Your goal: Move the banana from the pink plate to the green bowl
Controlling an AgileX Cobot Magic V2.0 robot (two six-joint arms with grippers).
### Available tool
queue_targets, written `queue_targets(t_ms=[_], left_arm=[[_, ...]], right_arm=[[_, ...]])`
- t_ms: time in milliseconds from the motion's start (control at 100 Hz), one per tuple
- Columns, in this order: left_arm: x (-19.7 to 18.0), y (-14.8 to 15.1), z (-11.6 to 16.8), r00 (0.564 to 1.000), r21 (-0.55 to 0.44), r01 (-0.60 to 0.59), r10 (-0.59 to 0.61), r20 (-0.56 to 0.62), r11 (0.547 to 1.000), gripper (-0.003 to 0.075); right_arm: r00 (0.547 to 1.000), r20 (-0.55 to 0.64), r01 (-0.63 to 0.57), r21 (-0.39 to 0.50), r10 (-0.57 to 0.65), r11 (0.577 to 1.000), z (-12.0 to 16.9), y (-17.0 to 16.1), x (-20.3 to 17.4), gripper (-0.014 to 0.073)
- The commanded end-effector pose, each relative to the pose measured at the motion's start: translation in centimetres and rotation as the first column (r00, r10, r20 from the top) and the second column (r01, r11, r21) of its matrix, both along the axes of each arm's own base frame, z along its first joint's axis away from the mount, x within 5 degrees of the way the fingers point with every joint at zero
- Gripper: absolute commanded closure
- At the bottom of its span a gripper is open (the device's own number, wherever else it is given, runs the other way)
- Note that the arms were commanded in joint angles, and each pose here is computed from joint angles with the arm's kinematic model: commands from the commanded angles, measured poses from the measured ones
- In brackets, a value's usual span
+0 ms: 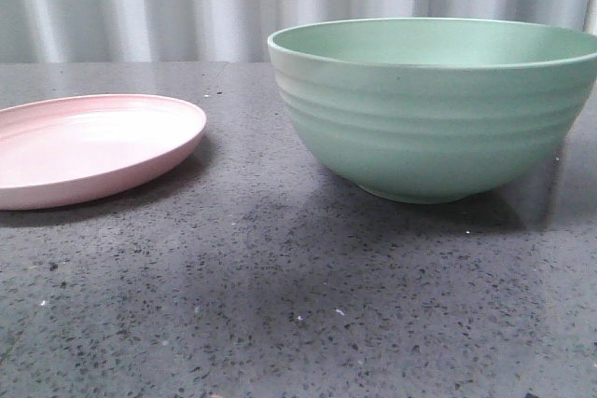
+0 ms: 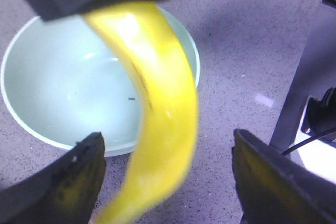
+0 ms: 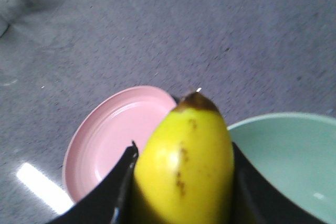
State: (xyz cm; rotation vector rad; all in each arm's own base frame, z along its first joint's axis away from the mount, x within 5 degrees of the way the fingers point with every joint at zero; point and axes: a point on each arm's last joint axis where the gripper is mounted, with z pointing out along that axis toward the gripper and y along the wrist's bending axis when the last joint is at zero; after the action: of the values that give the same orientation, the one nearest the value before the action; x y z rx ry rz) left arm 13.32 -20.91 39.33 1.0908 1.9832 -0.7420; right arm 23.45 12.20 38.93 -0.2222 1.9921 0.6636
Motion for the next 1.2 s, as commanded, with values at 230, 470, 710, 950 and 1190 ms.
queue_targets(t_ms=[230, 470, 710, 950, 1190], left_arm=[[-0.7, 0.8, 2.7, 0.999, -0.124, -0.011, 0.017, 0.048, 0.992, 0.025], [-0.7, 0.8, 2.7, 0.999, -0.127, -0.011, 0.017, 0.044, 0.992, 0.025], [-0.7, 0.8, 2.7, 0.999, -0.126, -0.011, 0.017, 0.044, 0.992, 0.025], [-0.7, 0.8, 2.7, 0.999, -0.127, -0.011, 0.017, 0.044, 0.992, 0.025], [-0.7, 0.8, 2.7, 0.999, -0.128, -0.011, 0.016, 0.043, 0.992, 0.025]], right_arm=[[0.956, 0.237, 0.208, -0.139, -0.171, 0.968, 1.9, -4.2, 3.0, 0.0665], [0.981, 0.117, 0.176, -0.212, -0.154, 0.961, -1.7, -3.3, 5.9, 0.0665], [0.988, 0.04, 0.152, -0.247, -0.147, 0.957, -3.9, -2.9, 7.2, 0.0661], [0.988, 0.047, 0.156, -0.245, -0.149, 0.957, -3.8, -2.9, 7.2, 0.0371], [0.987, 0.061, 0.162, -0.239, -0.152, 0.957, -3.6, -2.9, 7.3, 0.0277]])
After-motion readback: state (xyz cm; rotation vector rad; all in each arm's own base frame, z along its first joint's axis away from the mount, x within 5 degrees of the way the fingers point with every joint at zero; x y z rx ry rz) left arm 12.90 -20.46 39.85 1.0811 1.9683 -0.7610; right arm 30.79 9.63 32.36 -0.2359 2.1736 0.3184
